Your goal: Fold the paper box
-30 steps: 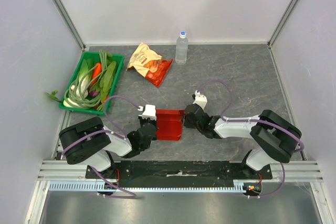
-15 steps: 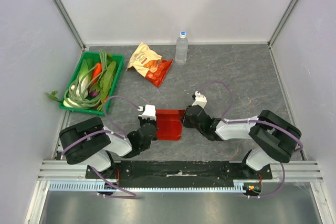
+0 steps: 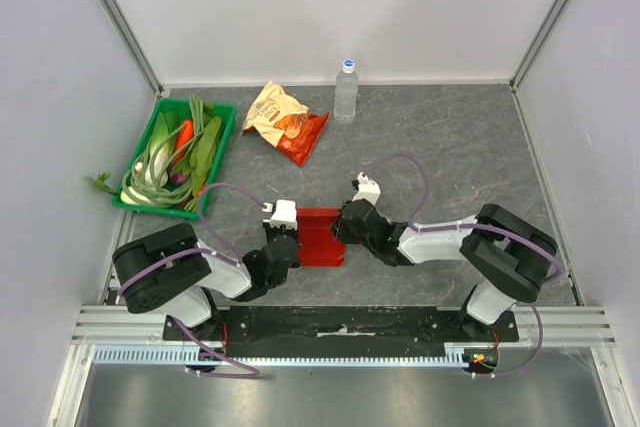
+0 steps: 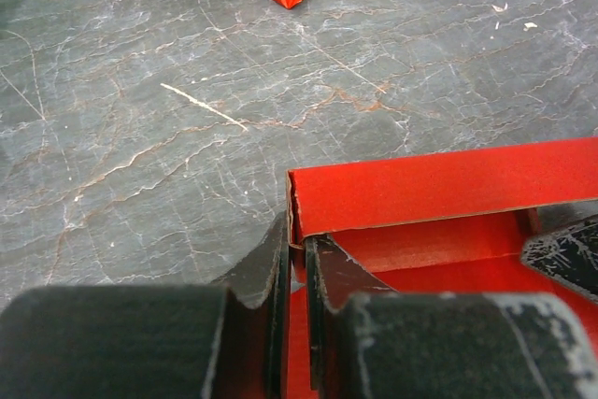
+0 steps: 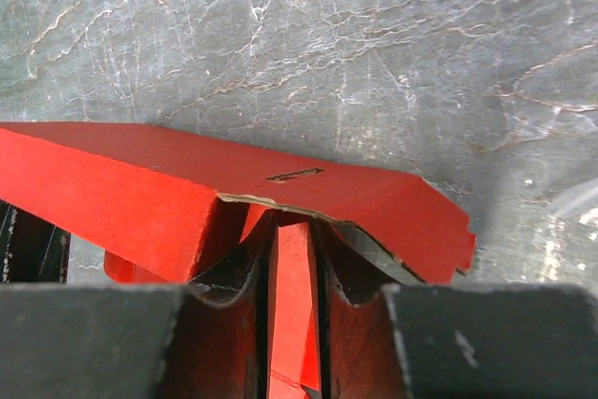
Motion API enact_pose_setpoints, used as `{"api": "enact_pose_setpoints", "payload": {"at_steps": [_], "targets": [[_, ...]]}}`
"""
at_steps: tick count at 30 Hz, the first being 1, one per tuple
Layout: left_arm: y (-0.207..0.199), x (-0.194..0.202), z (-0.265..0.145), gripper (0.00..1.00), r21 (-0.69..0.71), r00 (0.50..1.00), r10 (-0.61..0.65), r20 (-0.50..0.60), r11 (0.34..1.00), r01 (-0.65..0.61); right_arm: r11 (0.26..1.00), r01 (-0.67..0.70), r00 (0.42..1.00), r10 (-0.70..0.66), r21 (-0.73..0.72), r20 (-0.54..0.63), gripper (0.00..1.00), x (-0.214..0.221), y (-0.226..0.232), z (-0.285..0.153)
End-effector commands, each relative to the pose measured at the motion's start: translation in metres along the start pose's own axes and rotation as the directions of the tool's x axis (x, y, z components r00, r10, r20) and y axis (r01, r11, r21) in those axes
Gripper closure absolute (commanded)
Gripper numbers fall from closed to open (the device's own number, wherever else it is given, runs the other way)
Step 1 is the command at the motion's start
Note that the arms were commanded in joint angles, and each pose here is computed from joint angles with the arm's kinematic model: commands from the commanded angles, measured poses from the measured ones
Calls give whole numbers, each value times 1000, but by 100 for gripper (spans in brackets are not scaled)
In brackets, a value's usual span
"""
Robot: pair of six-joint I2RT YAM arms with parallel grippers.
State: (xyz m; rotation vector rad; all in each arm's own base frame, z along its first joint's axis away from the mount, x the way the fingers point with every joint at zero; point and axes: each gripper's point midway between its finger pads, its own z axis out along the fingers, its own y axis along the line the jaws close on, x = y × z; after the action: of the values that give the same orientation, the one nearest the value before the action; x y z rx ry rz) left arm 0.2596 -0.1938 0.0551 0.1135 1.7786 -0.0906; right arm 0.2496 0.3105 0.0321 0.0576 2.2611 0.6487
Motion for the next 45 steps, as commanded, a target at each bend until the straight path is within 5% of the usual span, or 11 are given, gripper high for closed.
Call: {"api": "enact_pose_setpoints", "payload": {"at_steps": [1,16,24,29,33,40,45], "targets": [[-7,-10,0,98,3,997,-69,26,998,69,999,-40,998,41,8,-50,74,6,11,10],[-3,-6,0,98,-28,996,-84,17,996,84,996,49,996,-55,-75,-74,60,-4,11,-46],[-3,-5,0,98,-29,997,-78,13,997,78,996,9,992,-21,-92,-126,90,20,9,-40],[-3,-7,0,98,-30,996,-83,15,996,84,993,48,982,-28,106,-187,91,42,-32,-32],[-2,-4,0,98,-31,997,-82,10,996,83,990,79,975,-52,117,-217,88,47,-35,-31],[-4,-5,0,98,-28,997,-77,9,997,78,936,351,927,-341,39,-154,78,-12,-11,-69],[-4,-5,1,98,-33,997,-70,8,997,71,796,604,787,-589,34,-182,69,-53,-8,-99]]}}
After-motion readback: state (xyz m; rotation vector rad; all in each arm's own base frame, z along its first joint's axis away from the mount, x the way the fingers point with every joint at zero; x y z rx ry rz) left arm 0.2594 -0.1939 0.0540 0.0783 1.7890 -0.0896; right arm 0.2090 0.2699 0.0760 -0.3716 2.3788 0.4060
